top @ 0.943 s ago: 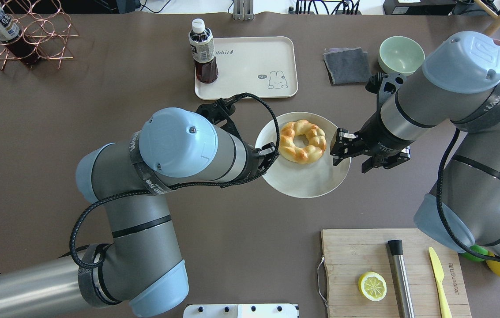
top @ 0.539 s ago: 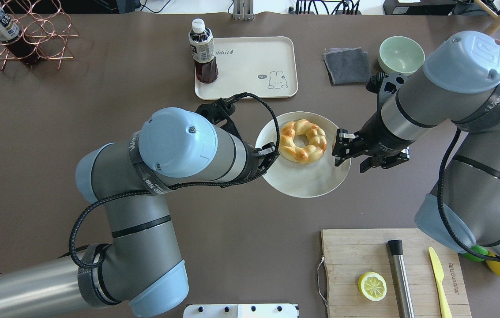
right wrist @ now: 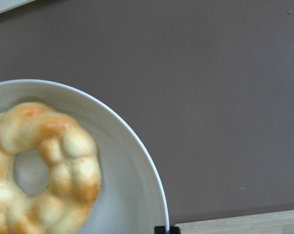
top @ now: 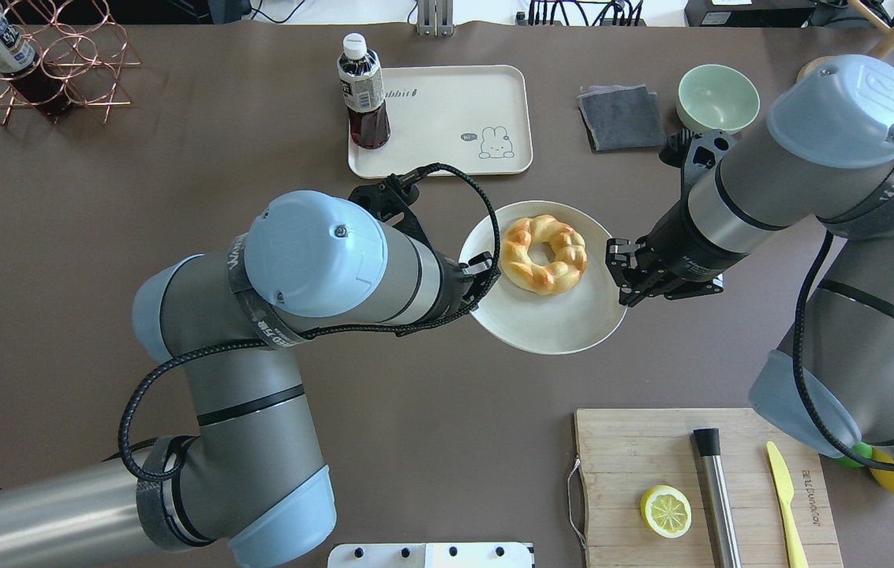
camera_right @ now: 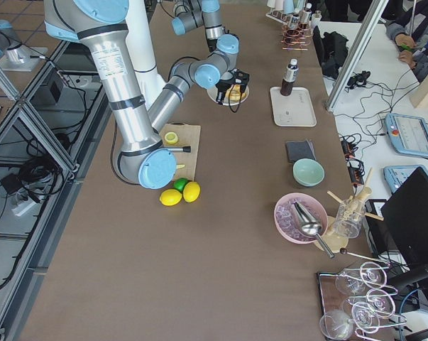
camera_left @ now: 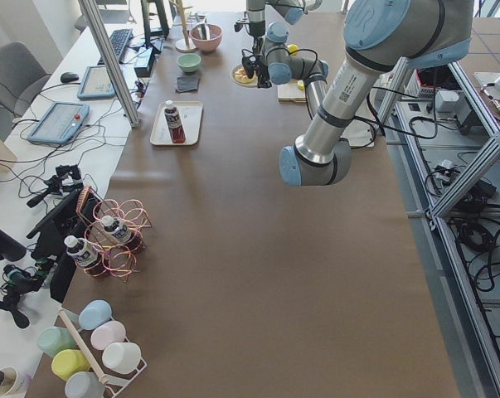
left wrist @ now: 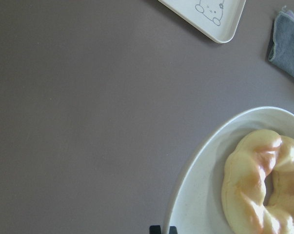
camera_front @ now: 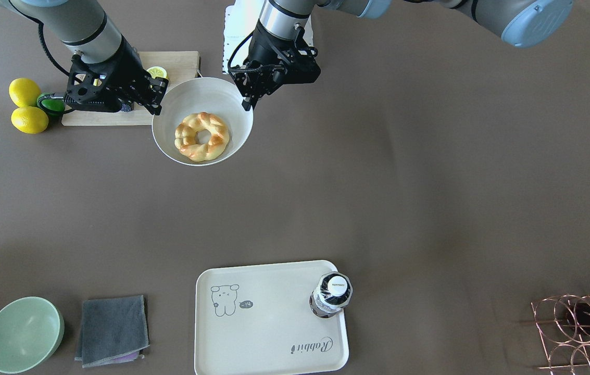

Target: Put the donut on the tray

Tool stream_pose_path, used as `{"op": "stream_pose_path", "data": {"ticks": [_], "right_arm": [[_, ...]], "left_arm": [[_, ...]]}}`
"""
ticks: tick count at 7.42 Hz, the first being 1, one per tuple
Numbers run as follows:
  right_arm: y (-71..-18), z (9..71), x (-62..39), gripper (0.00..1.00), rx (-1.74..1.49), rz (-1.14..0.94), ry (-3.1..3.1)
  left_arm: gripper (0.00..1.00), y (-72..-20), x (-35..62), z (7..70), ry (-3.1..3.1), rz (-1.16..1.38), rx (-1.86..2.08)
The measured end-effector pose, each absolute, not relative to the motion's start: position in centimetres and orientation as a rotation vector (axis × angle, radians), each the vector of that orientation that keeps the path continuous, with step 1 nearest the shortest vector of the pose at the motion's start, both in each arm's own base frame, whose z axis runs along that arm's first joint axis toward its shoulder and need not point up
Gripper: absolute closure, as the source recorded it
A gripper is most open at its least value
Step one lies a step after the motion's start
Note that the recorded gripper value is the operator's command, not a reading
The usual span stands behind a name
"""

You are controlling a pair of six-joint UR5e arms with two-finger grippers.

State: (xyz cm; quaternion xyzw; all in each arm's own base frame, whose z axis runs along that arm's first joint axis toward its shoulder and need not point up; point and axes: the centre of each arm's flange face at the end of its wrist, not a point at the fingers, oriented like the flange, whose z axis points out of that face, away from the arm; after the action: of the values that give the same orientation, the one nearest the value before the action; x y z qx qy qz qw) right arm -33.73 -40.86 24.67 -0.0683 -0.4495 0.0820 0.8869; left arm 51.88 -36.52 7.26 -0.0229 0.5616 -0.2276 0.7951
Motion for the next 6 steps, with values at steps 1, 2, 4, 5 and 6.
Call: {"op": "stream_pose_path", "data": {"ticks": [1,2,4,5,6], "right_arm": [[-40.9,24.5,-33.7,1.0,-0.141,0.17,-0.938],[-40.8,24.2,-33.8,1.0,-0.143,0.169,-0.943],[-40.9,24.0,-34.0,1.0,-0.16,0.169,-0.954],[-41.7,24.1,-34.2,1.0,-0.169,0.192,-0.95],[-43.4,24.1,-34.8,1.0,-0.173,0.219,-0.941]], "left_arm": [[0.02,-36.6,51.8,7.2,1.207,-0.491,-0.049],[0.02,-36.7,51.8,7.3,1.205,-0.493,-0.048],[0.02,-37.4,51.2,7.6,1.199,-0.508,-0.042],[0.02,-37.8,50.2,8.1,1.193,-0.52,-0.036],[0.02,-38.3,48.6,8.4,1.178,-0.533,-0.028]]}}
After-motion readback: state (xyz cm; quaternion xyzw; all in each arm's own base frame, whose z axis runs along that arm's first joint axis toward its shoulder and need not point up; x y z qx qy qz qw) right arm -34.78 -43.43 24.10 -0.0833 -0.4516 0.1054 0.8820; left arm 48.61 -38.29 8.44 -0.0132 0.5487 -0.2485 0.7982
